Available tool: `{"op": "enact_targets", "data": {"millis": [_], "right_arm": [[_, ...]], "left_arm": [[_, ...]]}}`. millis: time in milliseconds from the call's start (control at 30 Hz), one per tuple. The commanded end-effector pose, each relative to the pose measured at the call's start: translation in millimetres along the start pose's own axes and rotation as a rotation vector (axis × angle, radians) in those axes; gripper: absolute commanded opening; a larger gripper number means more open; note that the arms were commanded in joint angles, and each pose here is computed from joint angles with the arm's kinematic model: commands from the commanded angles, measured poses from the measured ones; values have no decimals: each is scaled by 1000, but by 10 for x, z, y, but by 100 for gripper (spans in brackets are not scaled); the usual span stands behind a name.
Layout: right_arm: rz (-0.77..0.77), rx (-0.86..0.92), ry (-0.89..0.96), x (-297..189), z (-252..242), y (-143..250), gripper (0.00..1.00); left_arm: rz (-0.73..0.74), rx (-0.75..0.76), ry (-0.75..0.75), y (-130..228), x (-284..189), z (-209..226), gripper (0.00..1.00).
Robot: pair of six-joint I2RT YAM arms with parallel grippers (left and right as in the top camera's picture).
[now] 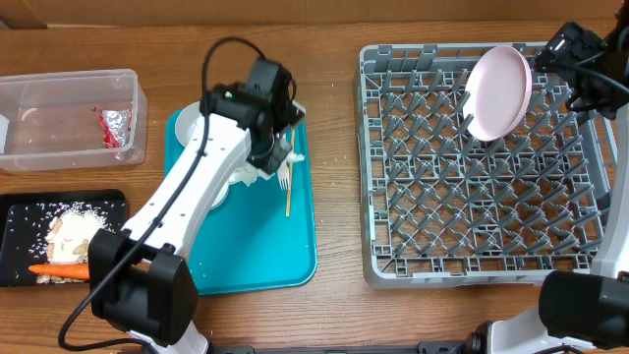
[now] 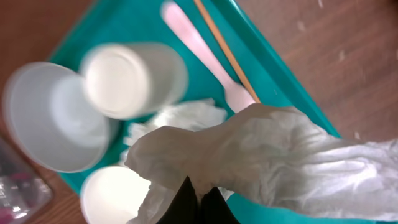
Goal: Sort waste into correct bins and load items into the dishwasher rack
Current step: 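Carry the tissue left and release it into the clear bin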
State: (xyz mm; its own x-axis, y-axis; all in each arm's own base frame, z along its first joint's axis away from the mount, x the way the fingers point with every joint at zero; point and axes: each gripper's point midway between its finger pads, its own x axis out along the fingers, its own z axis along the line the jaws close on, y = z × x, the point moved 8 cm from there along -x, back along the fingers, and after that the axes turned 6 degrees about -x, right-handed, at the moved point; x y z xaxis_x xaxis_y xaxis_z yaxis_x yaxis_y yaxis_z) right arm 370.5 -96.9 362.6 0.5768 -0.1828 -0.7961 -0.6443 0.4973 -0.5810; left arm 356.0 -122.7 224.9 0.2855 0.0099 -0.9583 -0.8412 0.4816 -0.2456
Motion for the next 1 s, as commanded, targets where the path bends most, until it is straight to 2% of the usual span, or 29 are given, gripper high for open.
{"op": "enact_targets", "data": {"millis": [0, 167, 300, 367, 533, 667, 700, 767, 867, 933, 967], "right_arm": [[-21, 2, -5, -67, 10, -26, 100], [-21, 2, -5, -67, 10, -26, 100], [-21, 2, -5, -67, 10, -26, 100], [-21, 2, -5, -67, 10, -26, 100], [-21, 2, -5, -67, 10, -26, 100], [-21, 2, -5, -67, 10, -26, 100], [-21, 2, -5, -67, 10, -26, 100], [-21, 2, -5, -67, 10, -26, 100], [-22, 2, -6, -67, 10, -27, 100], [-21, 2, -5, -67, 10, -26, 100], [-21, 2, -5, -67, 10, -25, 100]], "left_arm": [[-82, -155, -114, -126, -225, 342, 4], [-175, -458, -245, -98, -342, 1063, 4], [-251, -769, -302, 139, -359, 1781, 4], [-308, -874, -273, 272, -376, 2108, 4], [-431, -992, -164, 552, -376, 2665, 4], [-462, -1050, -190, 749, -302, 2968, 5], [-457, -1054, -196, 782, -256, 3019, 9], [-440, -1072, -199, 835, -154, 3089, 35], [-394, -1084, -196, 877, 63, 3140, 50], [-356, -1091, -181, 895, 222, 3141, 84], [-331, -1094, -169, 911, 305, 3131, 94]]}}
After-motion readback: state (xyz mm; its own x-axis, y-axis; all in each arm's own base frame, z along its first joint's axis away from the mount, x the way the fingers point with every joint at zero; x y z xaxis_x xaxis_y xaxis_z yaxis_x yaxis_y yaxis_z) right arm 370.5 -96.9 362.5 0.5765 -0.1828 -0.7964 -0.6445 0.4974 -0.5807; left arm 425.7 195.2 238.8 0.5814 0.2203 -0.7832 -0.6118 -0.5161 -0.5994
